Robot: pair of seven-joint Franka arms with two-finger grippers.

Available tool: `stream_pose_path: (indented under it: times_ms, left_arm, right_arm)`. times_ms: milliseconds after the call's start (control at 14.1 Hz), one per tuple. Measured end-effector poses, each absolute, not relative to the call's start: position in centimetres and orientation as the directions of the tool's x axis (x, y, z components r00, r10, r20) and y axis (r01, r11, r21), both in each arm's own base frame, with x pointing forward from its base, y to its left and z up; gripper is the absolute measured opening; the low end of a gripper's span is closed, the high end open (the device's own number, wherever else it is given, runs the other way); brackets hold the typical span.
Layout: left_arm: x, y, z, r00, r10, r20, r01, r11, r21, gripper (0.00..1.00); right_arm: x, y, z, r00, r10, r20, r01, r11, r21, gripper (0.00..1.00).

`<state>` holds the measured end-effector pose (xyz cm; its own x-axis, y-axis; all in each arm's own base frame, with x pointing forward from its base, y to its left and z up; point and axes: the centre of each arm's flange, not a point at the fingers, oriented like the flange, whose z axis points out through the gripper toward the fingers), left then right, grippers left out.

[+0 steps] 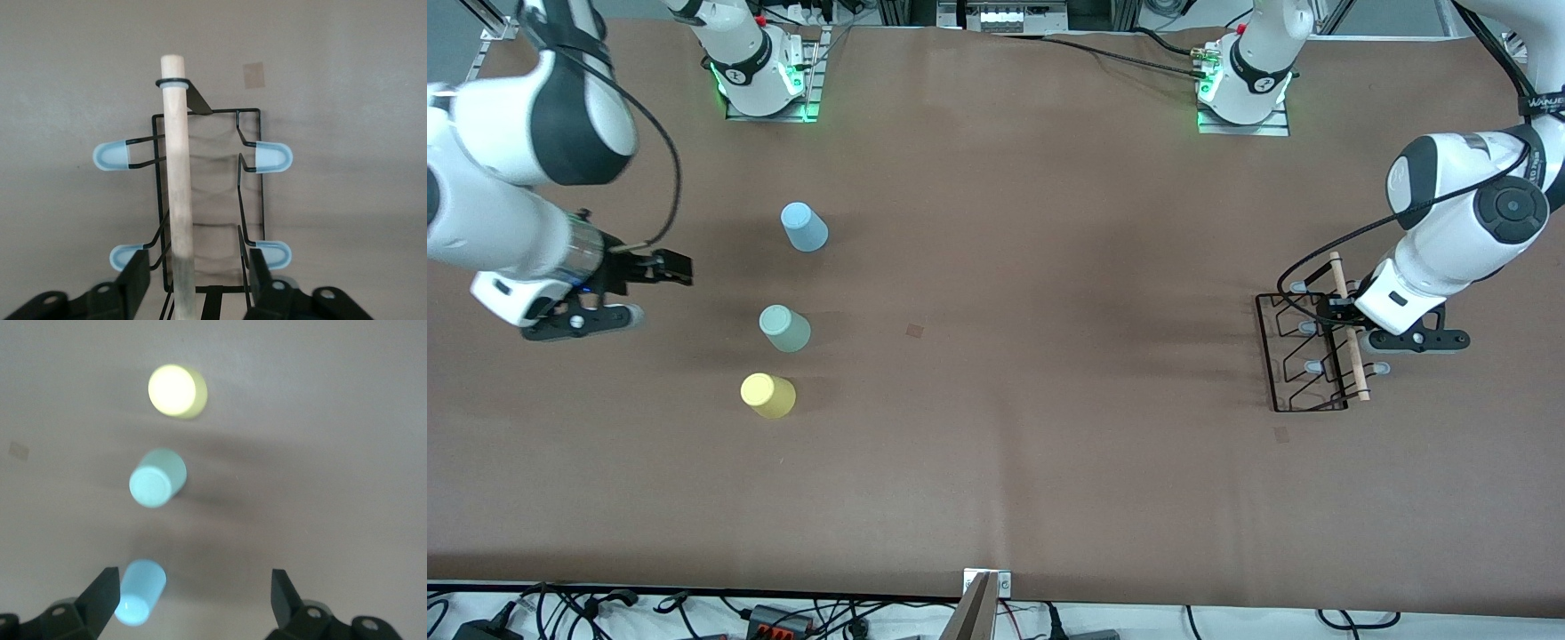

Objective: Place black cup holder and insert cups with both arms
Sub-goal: 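Lower the left gripper onto the rack rod while the right gripper reaches the teal cup, then grasp the rack rod with the left gripper while the right gripper grasps the teal cup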

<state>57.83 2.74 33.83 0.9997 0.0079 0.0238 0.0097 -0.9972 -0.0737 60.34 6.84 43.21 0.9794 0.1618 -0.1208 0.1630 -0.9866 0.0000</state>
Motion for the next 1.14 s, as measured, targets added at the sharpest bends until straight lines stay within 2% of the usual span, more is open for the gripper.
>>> stream_pose_path:
  times_ms: [355,426,497,568,639,780,1135]
  left_arm:
    - [58.2,3.5,32.4,0.999,0.019,0.030,0.021,-0.997,-0.072,0.58]
    - [58.2,3.6,32.5,0.999,0.020,0.031,0.022,-0.997,-0.072,0.53]
    - [58.2,3.6,32.5,0.999,0.020,0.031,0.022,-0.997,-0.072,0.40]
    - [58.2,3.6,32.5,0.999,0.019,0.031,0.022,-0.997,-0.072,0.32]
    - [58.2,3.6,32.5,0.999,0.019,0.031,0.022,-0.997,-0.072,0.31]
    - [58.2,3.6,32.6,0.999,0.019,0.034,0.022,-0.997,-0.072,0.22]
    - [58.3,3.7,32.7,0.999,0.020,0.035,0.023,-0.997,-0.072,0.16]
  right_arm:
    - [59.2,10.8,37.1,0.987,0.161,-0.022,0.161,-0.987,0.001,1.00]
    - [58.9,11.0,35.9,0.989,0.148,0.001,0.148,-0.989,0.000,1.00]
    - [58.6,11.0,34.6,0.991,0.130,0.023,0.130,-0.992,-0.003,1.00]
    - [58.3,10.9,33.3,0.993,0.113,0.035,0.113,-0.994,-0.005,1.00]
    - [58.0,10.9,31.9,0.995,0.096,0.040,0.096,-0.995,-0.008,1.00]
    - [57.9,11.1,29.7,0.996,0.076,0.051,0.076,-0.997,-0.014,1.00]
    - [57.1,13.0,26.3,0.999,0.003,0.042,0.004,-1.000,-0.024,1.00]
